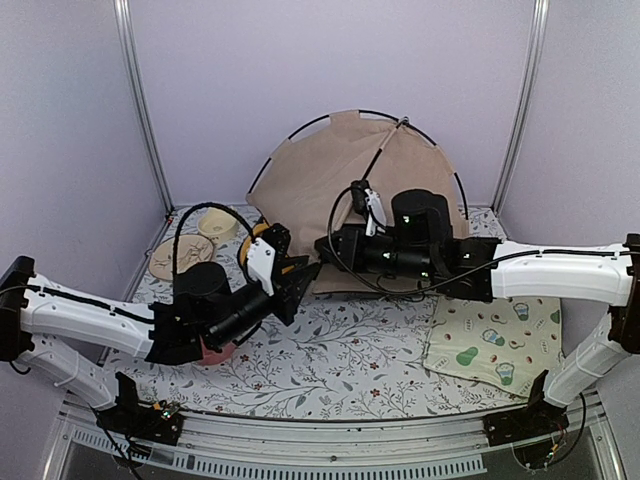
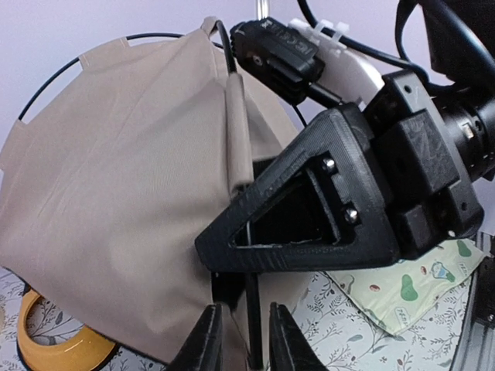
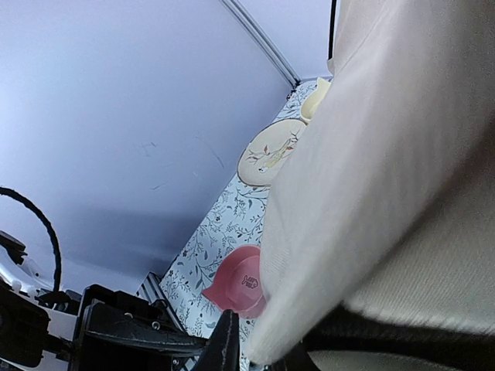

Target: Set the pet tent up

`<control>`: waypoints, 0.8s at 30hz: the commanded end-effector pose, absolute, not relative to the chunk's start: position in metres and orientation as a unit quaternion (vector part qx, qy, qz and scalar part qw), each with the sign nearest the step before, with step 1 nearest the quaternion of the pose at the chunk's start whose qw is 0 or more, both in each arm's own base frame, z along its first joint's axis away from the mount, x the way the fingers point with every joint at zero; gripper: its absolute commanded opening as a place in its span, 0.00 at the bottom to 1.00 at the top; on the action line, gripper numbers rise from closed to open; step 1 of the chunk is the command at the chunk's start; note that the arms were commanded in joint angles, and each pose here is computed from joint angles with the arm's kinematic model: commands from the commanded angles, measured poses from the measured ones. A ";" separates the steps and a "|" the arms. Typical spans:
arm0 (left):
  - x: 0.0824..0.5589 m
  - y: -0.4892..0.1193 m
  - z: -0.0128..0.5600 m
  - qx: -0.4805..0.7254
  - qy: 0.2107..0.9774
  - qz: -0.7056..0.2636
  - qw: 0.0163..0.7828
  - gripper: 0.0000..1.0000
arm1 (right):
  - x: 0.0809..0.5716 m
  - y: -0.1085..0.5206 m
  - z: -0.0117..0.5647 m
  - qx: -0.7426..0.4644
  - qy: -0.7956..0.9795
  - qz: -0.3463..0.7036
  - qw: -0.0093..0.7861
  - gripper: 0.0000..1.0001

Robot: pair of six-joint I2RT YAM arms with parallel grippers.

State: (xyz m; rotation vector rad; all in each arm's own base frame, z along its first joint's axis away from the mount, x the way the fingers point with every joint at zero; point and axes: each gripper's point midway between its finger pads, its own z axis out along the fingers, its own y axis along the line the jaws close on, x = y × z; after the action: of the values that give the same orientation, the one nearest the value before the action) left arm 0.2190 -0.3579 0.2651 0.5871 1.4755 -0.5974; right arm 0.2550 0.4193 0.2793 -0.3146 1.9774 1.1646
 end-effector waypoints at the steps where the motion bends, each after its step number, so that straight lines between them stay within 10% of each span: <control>1: 0.229 -0.364 0.268 0.257 0.662 -0.259 0.655 0.22 | 0.265 0.420 0.295 -0.120 0.772 0.462 0.420 0.18; 24: 0.240 -0.375 0.236 0.250 0.726 -0.243 0.593 0.23 | 0.266 0.419 0.291 -0.127 0.785 0.443 0.415 0.66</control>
State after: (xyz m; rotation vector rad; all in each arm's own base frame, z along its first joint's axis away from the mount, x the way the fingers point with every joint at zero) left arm 0.2309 -0.3740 0.2397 0.6195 1.6315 -0.5764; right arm 0.2568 0.4194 0.2761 -0.3356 2.0066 1.1293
